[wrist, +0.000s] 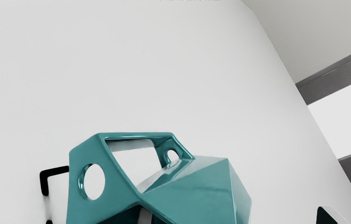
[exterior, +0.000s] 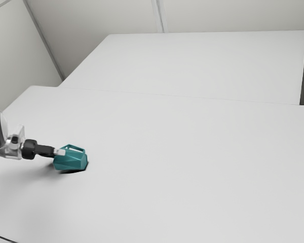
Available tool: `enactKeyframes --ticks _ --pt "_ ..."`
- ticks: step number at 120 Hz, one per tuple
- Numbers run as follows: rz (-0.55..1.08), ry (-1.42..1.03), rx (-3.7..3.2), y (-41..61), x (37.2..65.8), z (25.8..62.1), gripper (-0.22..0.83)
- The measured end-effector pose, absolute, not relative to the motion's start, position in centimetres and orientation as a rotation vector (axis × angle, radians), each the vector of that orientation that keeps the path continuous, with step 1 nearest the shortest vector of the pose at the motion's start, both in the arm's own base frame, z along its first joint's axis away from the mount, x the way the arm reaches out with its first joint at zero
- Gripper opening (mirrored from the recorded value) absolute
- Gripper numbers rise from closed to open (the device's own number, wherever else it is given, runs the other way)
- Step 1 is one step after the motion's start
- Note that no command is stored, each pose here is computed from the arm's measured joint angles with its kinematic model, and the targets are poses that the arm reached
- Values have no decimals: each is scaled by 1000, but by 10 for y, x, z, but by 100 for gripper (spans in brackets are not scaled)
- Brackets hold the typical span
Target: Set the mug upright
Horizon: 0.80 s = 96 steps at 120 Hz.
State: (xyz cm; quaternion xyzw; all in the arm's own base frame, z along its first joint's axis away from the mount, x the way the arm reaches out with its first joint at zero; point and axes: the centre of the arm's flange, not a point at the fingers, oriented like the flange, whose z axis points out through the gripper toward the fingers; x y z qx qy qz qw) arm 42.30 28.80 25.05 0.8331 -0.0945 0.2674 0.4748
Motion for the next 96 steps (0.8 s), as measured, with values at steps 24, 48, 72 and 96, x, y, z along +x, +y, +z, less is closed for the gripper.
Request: enactKeyframes --ticks 24,48,72,96 --pt "673 -233 2023 284 427 246 35" --pt "685 -238 2020 284 427 246 6" --pt "693 -249 2022 283 428 246 -4" --pt "709 -279 2012 278 433 254 -13"
